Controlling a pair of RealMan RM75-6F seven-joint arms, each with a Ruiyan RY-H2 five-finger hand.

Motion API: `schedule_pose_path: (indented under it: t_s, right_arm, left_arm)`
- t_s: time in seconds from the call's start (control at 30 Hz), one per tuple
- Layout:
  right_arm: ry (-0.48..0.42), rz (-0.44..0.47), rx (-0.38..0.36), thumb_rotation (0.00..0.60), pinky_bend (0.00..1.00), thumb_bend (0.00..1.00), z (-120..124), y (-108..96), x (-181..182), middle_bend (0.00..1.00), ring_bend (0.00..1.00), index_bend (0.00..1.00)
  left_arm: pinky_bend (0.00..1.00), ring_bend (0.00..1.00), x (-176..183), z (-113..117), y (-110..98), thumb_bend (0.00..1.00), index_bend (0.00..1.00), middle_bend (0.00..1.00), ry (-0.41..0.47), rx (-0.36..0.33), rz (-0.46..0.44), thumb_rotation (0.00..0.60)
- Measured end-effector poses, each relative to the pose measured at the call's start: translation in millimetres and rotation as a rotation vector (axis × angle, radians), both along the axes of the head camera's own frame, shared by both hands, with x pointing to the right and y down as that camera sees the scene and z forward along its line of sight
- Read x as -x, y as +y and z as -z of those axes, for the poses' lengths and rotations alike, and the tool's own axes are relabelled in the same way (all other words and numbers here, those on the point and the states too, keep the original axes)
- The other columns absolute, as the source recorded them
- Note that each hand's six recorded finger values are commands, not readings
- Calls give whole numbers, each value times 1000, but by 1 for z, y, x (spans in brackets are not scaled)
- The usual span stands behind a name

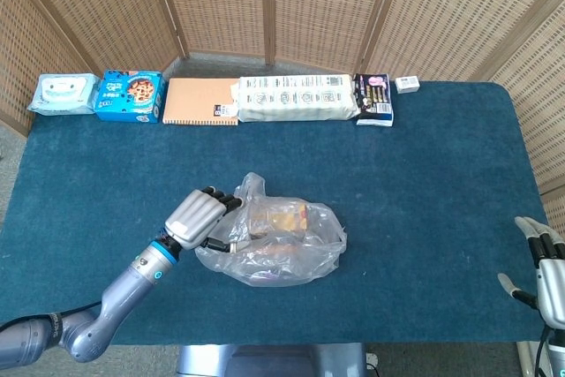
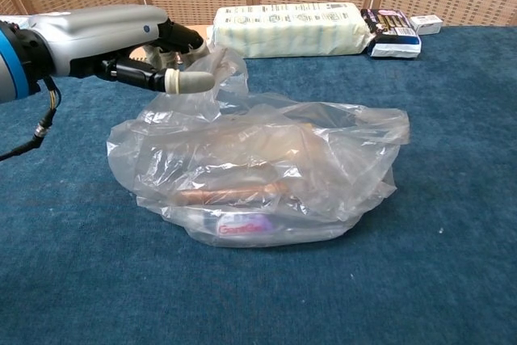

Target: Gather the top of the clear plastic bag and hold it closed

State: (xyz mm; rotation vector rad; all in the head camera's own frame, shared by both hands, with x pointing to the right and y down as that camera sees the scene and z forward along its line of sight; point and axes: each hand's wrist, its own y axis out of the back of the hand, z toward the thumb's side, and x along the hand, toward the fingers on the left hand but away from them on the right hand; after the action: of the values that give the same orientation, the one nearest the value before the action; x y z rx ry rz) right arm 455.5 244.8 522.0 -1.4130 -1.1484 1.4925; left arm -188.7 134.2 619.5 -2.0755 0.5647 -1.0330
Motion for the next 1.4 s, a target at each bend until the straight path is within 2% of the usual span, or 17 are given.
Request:
schedule_pose_path:
  t_s: [0.13,0.43,0.63,0.87,1.07,1.2,1.4]
  right_arm:
    - [0,0,-3,600,256,202,0,0,-1,171,178,125]
    - [-4,-2,-18,600,256,203,3,0,-1,171,178,124]
    - [-2,-5,-26,600,256,202,6,0,-3,171,178,125]
    - [-6,-6,-31,600,256,202,6,0,-3,171,178,125]
    - [-10,1,-31,600,256,202,5,-1,-1,171,179,124]
    - [-10,2,-34,600,256,202,6,-1,-1,171,179,125]
    - [-12,6,-38,600,256,203,7,-1,2,171,179,124]
  left_arm:
    - [406,406,-3,-3,1,157,303,394,61,72,63,1]
    - [442,411,-11,-10,5,171,255,394,237,295,226,15]
    - [478,451,-17,-12,2,198,250,394,396,456,368,16]
    - [489,517,-20,-12,-3,230,251,394,615,684,575,28]
    - [504,545,-16,-10,-4,231,251,394,762,854,705,27]
    - [517,545,-7,-7,-5,230,250,394,819,929,765,27]
    - [538,545,11,-4,-4,231,250,394,859,1018,840,29]
